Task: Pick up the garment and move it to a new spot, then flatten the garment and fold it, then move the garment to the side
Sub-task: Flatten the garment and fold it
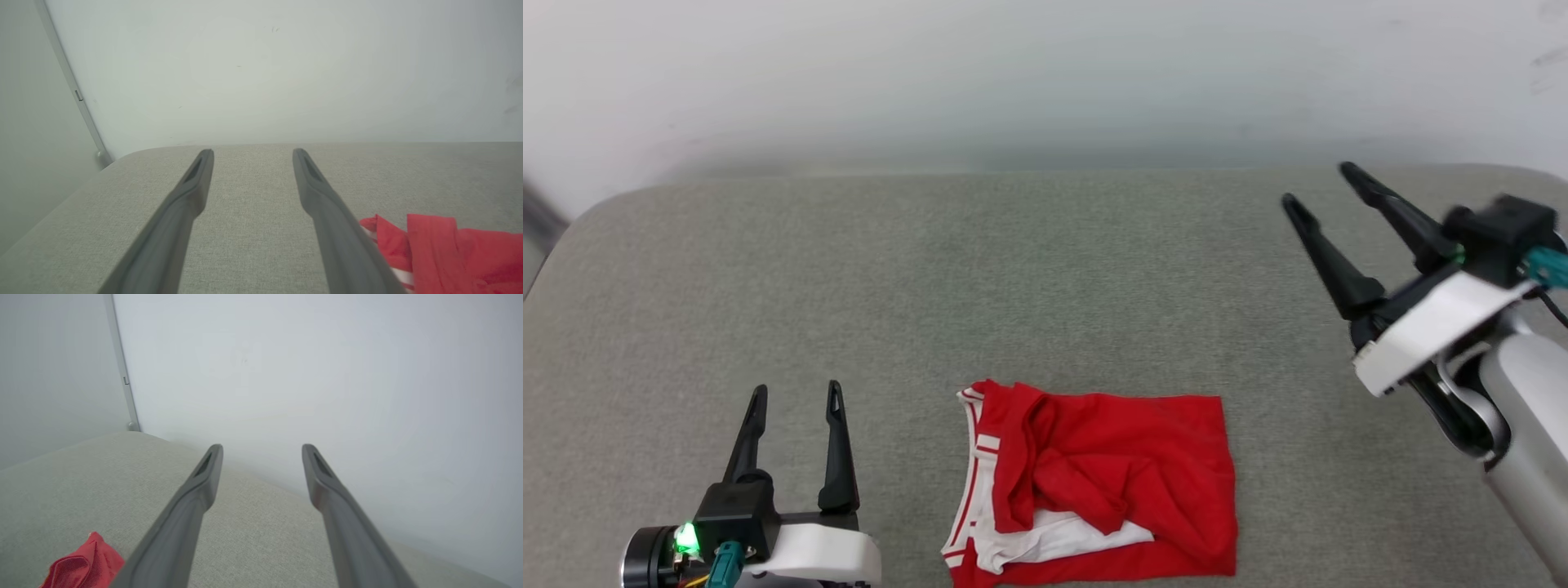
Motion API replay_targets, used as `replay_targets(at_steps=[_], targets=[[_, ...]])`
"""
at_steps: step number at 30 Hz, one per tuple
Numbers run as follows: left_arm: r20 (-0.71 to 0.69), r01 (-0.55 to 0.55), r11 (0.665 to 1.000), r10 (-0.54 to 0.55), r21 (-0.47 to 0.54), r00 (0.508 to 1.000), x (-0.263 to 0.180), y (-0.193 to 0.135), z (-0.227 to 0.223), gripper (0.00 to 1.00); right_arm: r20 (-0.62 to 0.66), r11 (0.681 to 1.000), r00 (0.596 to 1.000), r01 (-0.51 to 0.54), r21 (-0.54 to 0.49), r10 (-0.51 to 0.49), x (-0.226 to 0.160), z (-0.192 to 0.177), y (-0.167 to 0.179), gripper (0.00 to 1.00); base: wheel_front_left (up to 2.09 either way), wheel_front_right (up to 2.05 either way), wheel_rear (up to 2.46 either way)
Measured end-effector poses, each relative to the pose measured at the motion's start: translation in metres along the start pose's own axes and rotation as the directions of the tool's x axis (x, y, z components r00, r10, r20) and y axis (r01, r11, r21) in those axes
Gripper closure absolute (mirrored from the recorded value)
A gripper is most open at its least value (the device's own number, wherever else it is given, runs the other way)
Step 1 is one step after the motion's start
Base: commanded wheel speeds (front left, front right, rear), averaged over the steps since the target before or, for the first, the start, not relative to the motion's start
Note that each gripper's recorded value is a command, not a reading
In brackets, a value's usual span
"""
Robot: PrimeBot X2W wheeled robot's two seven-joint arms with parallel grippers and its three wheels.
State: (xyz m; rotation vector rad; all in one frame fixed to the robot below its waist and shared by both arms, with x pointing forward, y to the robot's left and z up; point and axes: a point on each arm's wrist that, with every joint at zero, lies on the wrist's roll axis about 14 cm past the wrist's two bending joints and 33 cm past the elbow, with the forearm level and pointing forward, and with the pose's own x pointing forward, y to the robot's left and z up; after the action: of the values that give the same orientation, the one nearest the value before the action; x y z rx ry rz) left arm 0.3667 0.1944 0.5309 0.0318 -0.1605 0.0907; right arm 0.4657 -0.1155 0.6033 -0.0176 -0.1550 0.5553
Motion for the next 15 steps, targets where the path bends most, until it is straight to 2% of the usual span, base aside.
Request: replay_targets(at_steps=[3, 7, 15], targets=[[0.006, 0.016, 1.000, -0.016, 0.000, 1.000, 0.000, -0.004, 0.002, 0.00, 0.053, 0.992, 0.991, 0.123, -0.029, -0.121, -0.023, 0.005, -0.026, 0.00, 0.00, 0.00, 0.00], [0.013, 0.035, 0.999, -0.035, -0.003, 0.999, -0.002, -0.010, 0.004, 0.00, 0.091, 0.962, 0.961, 0.268, -0.055, -0.262, -0.060, 0.004, -0.049, 0.00, 0.00, 0.00, 0.00], [0.018, 0.052, 0.999, -0.052, -0.002, 0.998, -0.009, -0.013, 0.007, 0.00, 0.126, 0.901, 0.895, 0.433, -0.014, -0.428, -0.122, -0.006, -0.043, 0.00, 0.00, 0.00, 0.00]])
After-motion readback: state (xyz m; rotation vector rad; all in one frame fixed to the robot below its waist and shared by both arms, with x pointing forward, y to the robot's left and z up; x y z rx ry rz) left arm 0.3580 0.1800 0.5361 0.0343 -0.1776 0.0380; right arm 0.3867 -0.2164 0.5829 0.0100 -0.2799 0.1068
